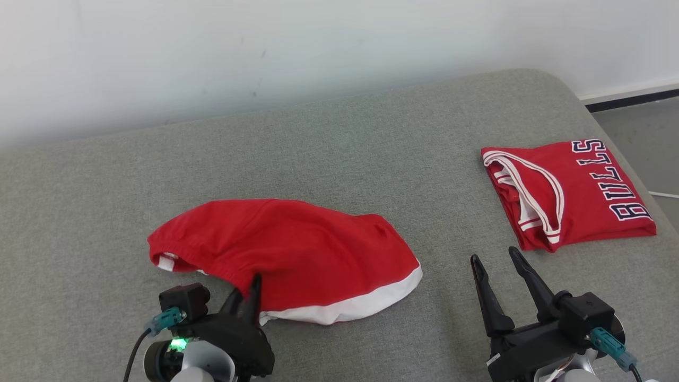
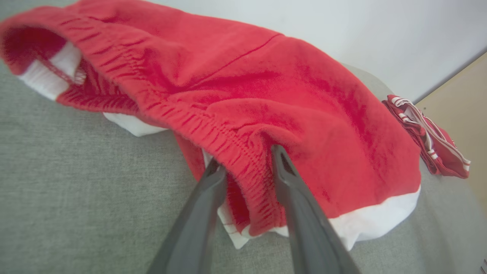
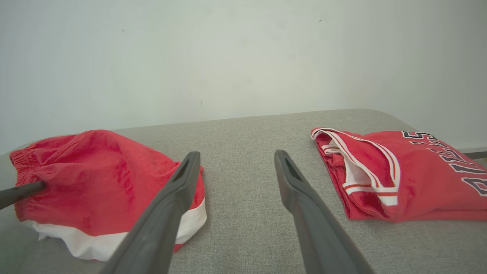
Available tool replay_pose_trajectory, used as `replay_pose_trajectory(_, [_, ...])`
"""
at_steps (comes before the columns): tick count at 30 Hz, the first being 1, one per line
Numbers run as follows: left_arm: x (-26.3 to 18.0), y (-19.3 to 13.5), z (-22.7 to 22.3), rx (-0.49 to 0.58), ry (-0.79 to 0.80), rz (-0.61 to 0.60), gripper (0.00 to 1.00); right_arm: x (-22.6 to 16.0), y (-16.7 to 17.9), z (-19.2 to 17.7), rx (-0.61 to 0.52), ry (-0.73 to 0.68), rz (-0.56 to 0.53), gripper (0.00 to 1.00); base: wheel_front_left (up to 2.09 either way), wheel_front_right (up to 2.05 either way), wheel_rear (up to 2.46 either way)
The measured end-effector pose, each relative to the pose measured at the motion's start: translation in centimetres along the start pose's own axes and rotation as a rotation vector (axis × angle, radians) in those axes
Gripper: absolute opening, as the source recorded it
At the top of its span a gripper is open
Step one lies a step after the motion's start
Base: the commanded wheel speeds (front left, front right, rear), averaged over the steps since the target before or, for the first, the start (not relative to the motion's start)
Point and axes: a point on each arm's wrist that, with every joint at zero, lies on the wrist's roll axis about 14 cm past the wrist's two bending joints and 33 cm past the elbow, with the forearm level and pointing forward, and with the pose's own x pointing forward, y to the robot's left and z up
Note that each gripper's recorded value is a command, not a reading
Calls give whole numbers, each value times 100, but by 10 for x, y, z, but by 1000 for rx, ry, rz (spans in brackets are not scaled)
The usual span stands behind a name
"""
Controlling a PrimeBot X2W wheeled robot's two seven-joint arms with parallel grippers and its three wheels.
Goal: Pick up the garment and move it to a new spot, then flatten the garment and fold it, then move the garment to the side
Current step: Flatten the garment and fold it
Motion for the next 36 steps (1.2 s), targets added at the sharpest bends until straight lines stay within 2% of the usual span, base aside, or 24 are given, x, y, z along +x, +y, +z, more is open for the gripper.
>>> replay_pose_trajectory(3, [2,-8,6,-5,-22,-34,0,1,0,0,2,-1,-1,100,0,0,0])
replay_pose_trajectory(7, [7,-37,43,2,-139,-137,0,2,1,1,3,-5,2,100,0,0,0])
replay_pose_trajectory(13, [4,-106,104,67,-284,-360,0,5,7,3,7,-11,19,100,0,0,0])
replay_pose_trajectory(17, [-11,-158,140,47,-357,-517,0,5,11,3,9,-13,30,100,0,0,0])
replay_pose_trajectory(21, [-30,-199,168,-15,-412,-643,0,4,12,4,8,-15,32,100,0,0,0])
replay_pose_trajectory(26, [-57,-230,197,-132,-467,-738,0,3,12,6,7,-21,32,100,0,0,0])
replay_pose_trajectory(28, [-61,-233,201,-167,-463,-734,0,3,13,6,8,-22,34,100,0,0,0])
replay_pose_trajectory(31, [-49,-218,193,-152,-438,-630,0,2,17,6,12,-21,43,100,0,0,0])
replay_pose_trajectory(33, [-34,-193,173,-147,-372,-518,0,2,20,6,14,-21,51,100,0,0,0])
replay_pose_trajectory(36, [-11,-135,127,-126,-225,-312,0,3,23,5,18,-21,60,100,0,0,0])
